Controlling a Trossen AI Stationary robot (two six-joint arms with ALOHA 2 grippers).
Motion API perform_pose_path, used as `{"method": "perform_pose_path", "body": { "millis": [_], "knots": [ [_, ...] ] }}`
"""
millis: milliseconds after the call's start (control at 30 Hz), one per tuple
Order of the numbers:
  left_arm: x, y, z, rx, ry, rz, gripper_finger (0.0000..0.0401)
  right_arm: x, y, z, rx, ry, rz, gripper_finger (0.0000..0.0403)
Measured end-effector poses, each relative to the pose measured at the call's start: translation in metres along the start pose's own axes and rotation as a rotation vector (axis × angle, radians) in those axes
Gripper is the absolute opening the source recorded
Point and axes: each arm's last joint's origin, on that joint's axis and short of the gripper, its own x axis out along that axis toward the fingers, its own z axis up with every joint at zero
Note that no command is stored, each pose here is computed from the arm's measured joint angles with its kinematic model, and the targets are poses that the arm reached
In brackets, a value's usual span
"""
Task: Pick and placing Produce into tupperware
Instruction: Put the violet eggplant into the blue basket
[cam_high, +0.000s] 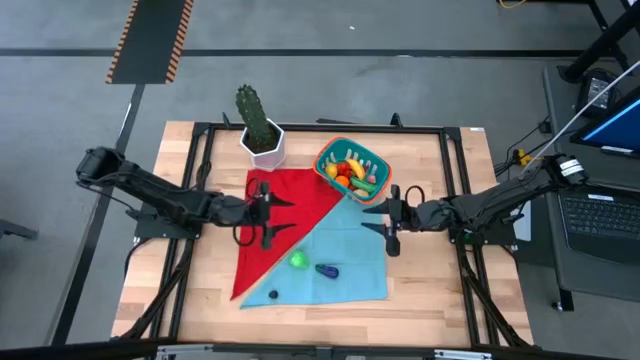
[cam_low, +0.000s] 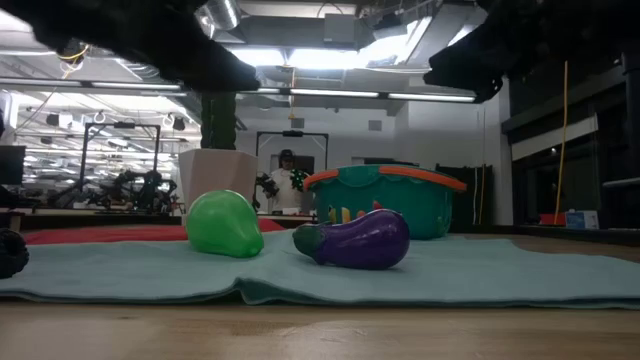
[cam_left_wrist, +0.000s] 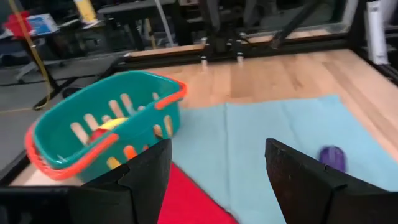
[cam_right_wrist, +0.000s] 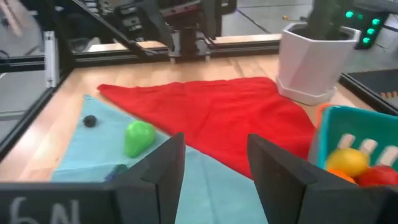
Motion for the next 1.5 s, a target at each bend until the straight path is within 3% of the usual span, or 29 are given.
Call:
{"method": "perform_pose_path", "body": {
  "millis": [200, 467, 700, 1067, 1333, 1500],
  "knots": [
    [-0.011, -0.011, -0.011, 0.014, -0.014, -0.059, 0.0247, 0.015, 0.023, 0.012, -0.079, 0.073, 0.041, 0.0174],
    [-0.019, -0.022, -0.024, 0.047, 0.011, -0.121, 0.0247, 0.054, 0.069, 0.034, -0.212, 0.284, 0.064, 0.0174],
    [-0.029, -0.029, -0.035, 0.057, 0.006, -0.172, 0.0247, 0.085, 0.108, 0.048, -0.176, 0.415, 0.058, 0.0174],
    [-0.035, -0.035, -0.035, 0.081, 0.009, -0.215, 0.0247, 0.122, 0.156, 0.047, -0.124, 0.566, 0.022, 0.0174],
    [-0.035, -0.036, -0.036, 0.085, 0.014, -0.216, 0.0247, 0.137, 0.171, 0.032, -0.084, 0.628, -0.004, 0.0174],
    [-0.035, -0.035, -0.037, 0.090, 0.023, -0.216, 0.0247, 0.137, 0.170, 0.030, 0.024, 0.640, -0.047, 0.0174]
  ]
}}
